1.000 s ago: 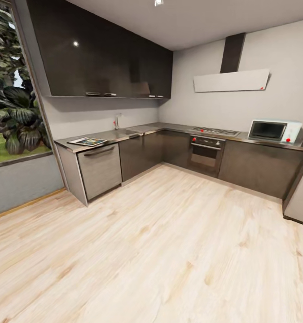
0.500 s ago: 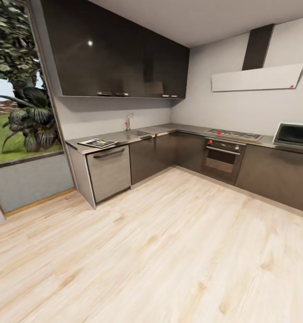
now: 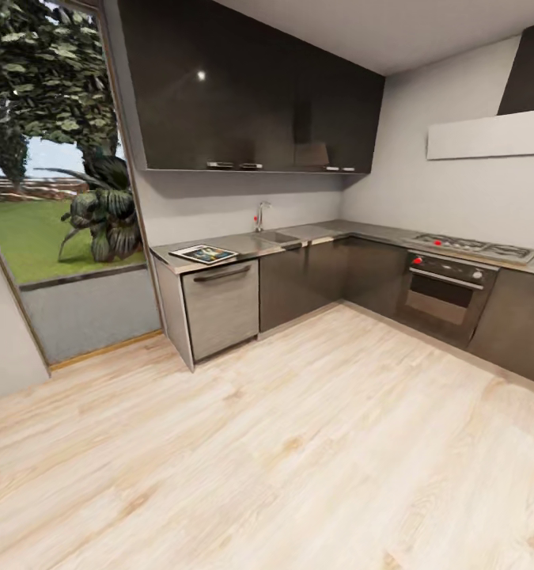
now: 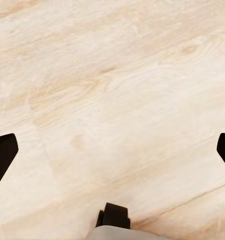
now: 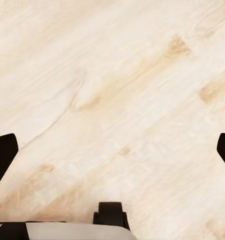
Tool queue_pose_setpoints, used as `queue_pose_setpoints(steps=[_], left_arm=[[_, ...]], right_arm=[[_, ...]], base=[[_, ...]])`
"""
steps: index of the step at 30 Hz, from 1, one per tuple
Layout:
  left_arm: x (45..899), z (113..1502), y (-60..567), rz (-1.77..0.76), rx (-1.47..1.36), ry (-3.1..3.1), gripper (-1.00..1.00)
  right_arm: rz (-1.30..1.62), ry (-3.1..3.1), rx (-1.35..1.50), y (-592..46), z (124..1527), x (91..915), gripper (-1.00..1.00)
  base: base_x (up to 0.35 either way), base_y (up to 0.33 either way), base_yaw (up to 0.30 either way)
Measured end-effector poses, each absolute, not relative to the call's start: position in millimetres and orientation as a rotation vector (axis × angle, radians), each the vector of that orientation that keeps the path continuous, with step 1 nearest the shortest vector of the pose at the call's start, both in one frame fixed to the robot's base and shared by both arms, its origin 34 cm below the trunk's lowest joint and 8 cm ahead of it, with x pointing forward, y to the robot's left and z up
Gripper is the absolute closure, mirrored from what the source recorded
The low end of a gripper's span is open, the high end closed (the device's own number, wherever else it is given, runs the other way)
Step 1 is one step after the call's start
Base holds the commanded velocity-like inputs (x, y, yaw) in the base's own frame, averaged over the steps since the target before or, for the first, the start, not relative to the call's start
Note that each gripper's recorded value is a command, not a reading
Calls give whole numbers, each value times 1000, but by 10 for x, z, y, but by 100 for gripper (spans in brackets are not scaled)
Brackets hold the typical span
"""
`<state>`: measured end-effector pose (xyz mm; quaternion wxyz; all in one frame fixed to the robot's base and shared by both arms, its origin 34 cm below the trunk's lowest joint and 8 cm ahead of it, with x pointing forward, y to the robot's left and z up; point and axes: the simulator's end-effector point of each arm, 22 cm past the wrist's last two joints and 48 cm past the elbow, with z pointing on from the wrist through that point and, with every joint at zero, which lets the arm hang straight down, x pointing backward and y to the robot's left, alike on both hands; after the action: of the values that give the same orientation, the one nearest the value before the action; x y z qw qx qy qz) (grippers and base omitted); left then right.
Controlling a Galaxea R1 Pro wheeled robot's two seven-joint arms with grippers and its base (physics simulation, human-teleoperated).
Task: Pick up the poster from the kitchen countertop and hang it on one of the wall nails in the kitchen.
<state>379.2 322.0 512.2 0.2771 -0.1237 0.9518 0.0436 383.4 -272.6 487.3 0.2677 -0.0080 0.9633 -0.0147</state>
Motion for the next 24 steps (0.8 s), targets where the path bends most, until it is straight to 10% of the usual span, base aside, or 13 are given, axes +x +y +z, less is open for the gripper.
queue_pose_setpoints(steps=[24], left_arm=[[3793, 5122, 3221, 117, -332, 2556, -100]], right_arm=[[-40, 2602, -21, -2735, 4869, 3826, -100]], base=[[340, -3, 227]])
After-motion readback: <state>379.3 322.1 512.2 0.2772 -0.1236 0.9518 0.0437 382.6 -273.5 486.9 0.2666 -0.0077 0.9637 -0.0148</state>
